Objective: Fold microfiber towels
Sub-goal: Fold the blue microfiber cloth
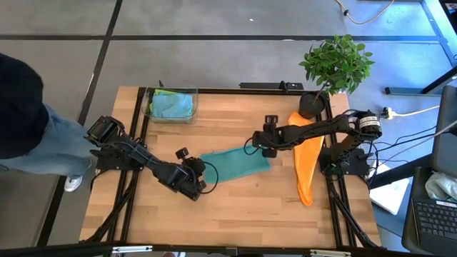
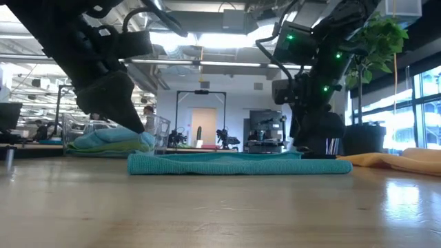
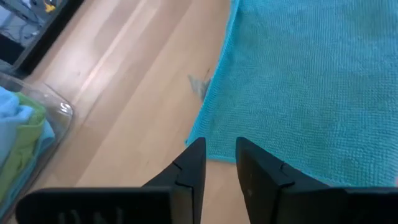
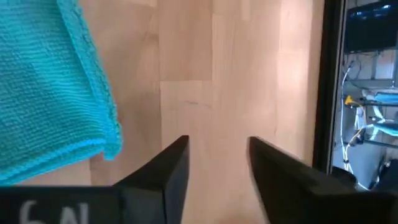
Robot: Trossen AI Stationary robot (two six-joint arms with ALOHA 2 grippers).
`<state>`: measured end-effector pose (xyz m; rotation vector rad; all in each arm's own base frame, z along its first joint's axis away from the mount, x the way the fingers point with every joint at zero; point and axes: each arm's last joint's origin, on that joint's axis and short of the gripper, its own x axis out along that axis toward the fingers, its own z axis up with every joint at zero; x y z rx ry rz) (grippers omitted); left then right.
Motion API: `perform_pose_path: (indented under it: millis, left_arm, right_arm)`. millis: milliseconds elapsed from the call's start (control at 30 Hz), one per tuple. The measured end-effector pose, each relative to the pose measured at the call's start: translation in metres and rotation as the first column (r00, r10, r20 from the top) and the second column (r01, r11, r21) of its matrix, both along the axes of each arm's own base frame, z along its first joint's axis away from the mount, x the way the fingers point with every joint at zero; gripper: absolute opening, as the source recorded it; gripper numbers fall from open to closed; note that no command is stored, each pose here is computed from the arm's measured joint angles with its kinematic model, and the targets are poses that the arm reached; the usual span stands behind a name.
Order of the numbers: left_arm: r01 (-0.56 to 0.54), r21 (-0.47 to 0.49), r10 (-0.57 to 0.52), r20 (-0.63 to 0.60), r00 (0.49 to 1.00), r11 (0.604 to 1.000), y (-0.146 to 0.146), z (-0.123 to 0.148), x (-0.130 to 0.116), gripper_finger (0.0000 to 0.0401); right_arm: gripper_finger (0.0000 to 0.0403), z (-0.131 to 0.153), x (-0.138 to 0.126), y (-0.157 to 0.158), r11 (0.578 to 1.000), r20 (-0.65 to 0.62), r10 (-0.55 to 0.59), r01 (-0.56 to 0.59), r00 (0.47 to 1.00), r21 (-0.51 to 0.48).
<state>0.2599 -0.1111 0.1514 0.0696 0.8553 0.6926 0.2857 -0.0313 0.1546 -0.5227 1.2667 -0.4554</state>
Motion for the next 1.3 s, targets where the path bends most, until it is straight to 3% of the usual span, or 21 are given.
perform_pose_path:
  millis: [167,333,433,500,567,633,700,867,1000,1167,1300]
  left_arm:
    - [0.001,0.029,-0.002,0.029,1.0,1.0,-0.002,0.001,0.0,0.008]
    - [0.018,0.076,-0.023,0.068,0.997,0.997,-0.008,0.003,-0.001,0.0077]
    - [0.055,0.112,-0.066,0.098,0.993,0.992,-0.014,0.005,0.002,0.0079]
    - [0.088,0.133,-0.103,0.114,0.988,0.987,-0.017,0.007,0.005,0.0077]
    - [0.118,0.153,-0.137,0.126,0.982,0.981,-0.019,0.009,0.01,0.0075]
    - [0.134,0.165,-0.157,0.138,0.978,0.977,-0.02,0.011,0.013,0.0075]
    - [0.137,0.162,-0.162,0.15,0.975,0.977,-0.02,0.012,0.015,0.0076]
    - [0.152,0.162,-0.175,0.136,0.975,0.975,-0.024,0.011,0.012,0.0072]
    - [0.157,0.194,-0.183,0.129,0.975,0.968,-0.027,0.011,0.008,0.0071]
    - [0.151,0.205,-0.181,0.136,0.974,0.967,-0.028,0.011,0.008,0.007]
    - [0.152,0.205,-0.182,0.136,0.974,0.967,-0.028,0.011,0.008,0.007]
  right_arm:
    - [0.0184,0.001,-0.002,0.0,0.999,-0.025,-0.003,0.002,1.0,-0.044]
    - [0.0173,0.011,-0.005,0.006,0.986,-0.019,-0.015,0.011,1.0,-0.165]
    - [0.0161,0.024,-0.007,0.014,0.983,0.027,0.01,-0.005,1.0,-0.183]
    - [0.0153,0.033,-0.003,0.02,0.991,0.095,0.066,-0.054,0.993,-0.121]
    - [0.0146,0.038,0.006,0.026,0.986,0.209,0.156,-0.166,0.965,0.031]
    - [0.0139,0.039,0.017,0.03,0.935,0.367,0.225,-0.306,0.903,0.178]
    - [0.0133,0.033,0.027,0.032,0.872,0.468,0.272,-0.422,0.841,0.25]
    - [0.0115,0.017,0.041,0.034,0.833,0.484,0.334,-0.494,0.809,0.251]
    - [0.0097,-0.007,0.049,0.03,0.818,0.449,0.339,-0.495,0.827,0.294]
    - [0.007,-0.03,0.064,0.015,0.836,0.428,0.313,-0.46,0.848,0.299]
    - [0.0048,-0.031,0.074,0.006,0.844,0.438,0.293,-0.445,0.85,0.299]
